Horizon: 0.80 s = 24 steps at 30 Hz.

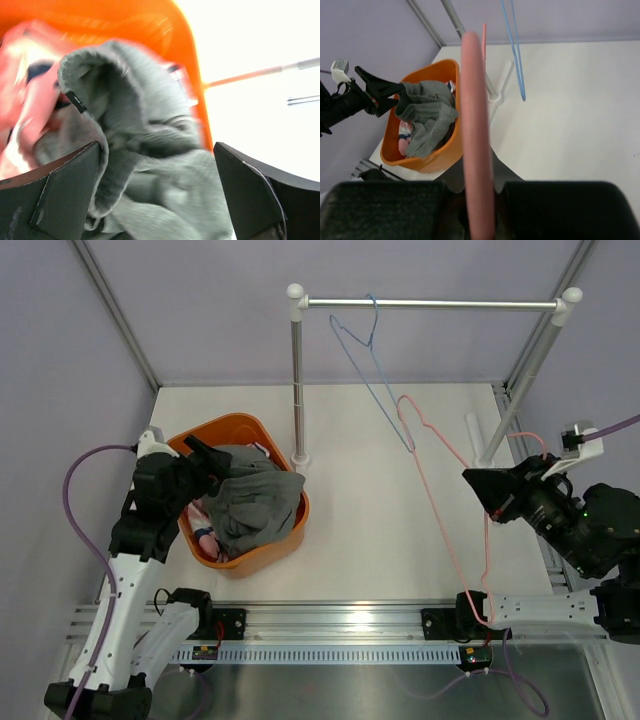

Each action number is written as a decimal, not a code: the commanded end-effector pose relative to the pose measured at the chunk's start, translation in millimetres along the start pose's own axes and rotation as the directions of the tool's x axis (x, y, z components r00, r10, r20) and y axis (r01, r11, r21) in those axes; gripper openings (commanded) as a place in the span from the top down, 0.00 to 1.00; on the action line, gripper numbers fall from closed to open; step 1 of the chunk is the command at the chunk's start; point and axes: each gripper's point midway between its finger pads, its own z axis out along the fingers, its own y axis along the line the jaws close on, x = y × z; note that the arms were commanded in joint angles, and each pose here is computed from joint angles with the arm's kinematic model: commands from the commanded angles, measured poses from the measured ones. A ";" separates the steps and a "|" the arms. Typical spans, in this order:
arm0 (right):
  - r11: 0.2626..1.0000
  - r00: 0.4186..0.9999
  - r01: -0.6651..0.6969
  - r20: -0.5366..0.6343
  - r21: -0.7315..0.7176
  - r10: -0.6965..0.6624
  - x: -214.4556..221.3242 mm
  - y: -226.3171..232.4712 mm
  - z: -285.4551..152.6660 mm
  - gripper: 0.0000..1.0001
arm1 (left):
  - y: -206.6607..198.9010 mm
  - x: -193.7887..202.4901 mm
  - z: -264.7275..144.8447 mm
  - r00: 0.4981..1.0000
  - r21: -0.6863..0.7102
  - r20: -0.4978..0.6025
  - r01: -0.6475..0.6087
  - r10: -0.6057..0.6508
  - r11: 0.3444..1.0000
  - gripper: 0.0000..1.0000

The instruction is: Remove the shorts from the hanger

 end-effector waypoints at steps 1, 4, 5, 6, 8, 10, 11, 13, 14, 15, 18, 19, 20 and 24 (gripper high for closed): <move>0.998 0.990 -0.033 0.139 0.051 0.026 -37.3 -9.7 -2.8 1.00 | -37.4 -29.8 -25.4 0.997 0.126 0.063 -0.050 0.042 0.991 0.01; 0.985 0.985 0.018 0.164 0.169 -0.046 -39.2 -19.3 6.2 1.00 | -54.7 -31.3 -38.4 0.995 0.196 0.039 -0.098 0.092 0.976 0.01; 0.972 0.982 0.044 0.167 0.230 -0.084 -39.4 -25.4 8.7 1.00 | -61.2 -32.0 -45.4 0.994 0.228 0.038 -0.106 0.100 0.968 0.01; 0.959 0.980 0.079 0.155 0.272 -0.124 -37.7 -22.9 15.1 1.00 | -66.2 -32.4 -48.8 0.992 0.256 0.043 -0.125 0.118 0.958 0.01; 0.919 0.971 0.113 0.152 0.378 -0.182 -41.4 -35.9 14.0 1.00 | -78.0 -28.0 -59.2 0.989 0.329 0.035 -0.144 0.141 0.933 0.01; 0.895 0.964 0.135 0.152 0.425 -0.218 -50.4 -38.6 14.4 1.00 | -84.6 -26.6 -65.9 0.985 0.367 0.041 -0.170 0.166 0.915 0.01; 0.910 0.965 0.108 0.178 0.400 -0.192 -57.3 -30.3 18.7 1.00 | -89.1 -22.5 -70.0 0.983 0.393 0.032 -0.181 0.183 0.902 0.01; 0.891 0.956 0.155 0.163 0.428 -0.245 -62.9 -32.0 27.0 1.00 | -93.3 -18.6 -76.4 0.978 0.420 0.032 -0.201 0.208 0.885 0.01; 0.905 0.958 0.168 0.151 0.390 -0.243 -61.0 -23.3 36.4 1.00 | -95.4 -15.9 -78.1 0.975 0.431 0.029 -0.210 0.219 0.878 0.01; 0.900 0.957 0.199 0.120 0.388 -0.263 -59.0 -17.4 49.0 1.00 | -98.2 -11.7 -83.5 0.971 0.450 0.030 -0.225 0.237 0.864 0.01; 0.901 0.962 0.227 0.059 0.370 -0.266 -57.3 -20.3 79.5 1.00 | -100.2 -0.7 -89.7 0.961 0.484 0.025 -0.251 0.274 0.838 0.01; 0.897 0.962 0.241 0.030 0.370 -0.271 -53.6 -22.3 96.0 1.00 | -98.0 3.8 -92.0 0.959 0.494 0.024 -0.258 0.283 0.831 0.01; 0.915 0.969 0.216 0.037 0.341 -0.243 -59.6 -28.3 109.2 1.00 | -97.3 10.5 -95.2 0.954 0.512 0.013 -0.263 0.299 0.818 0.01; 0.956 0.985 0.155 0.032 0.250 -0.168 -74.3 -45.5 152.2 1.00 | -79.9 29.5 -100.1 0.943 0.523 0.003 -0.284 0.332 0.804 0.01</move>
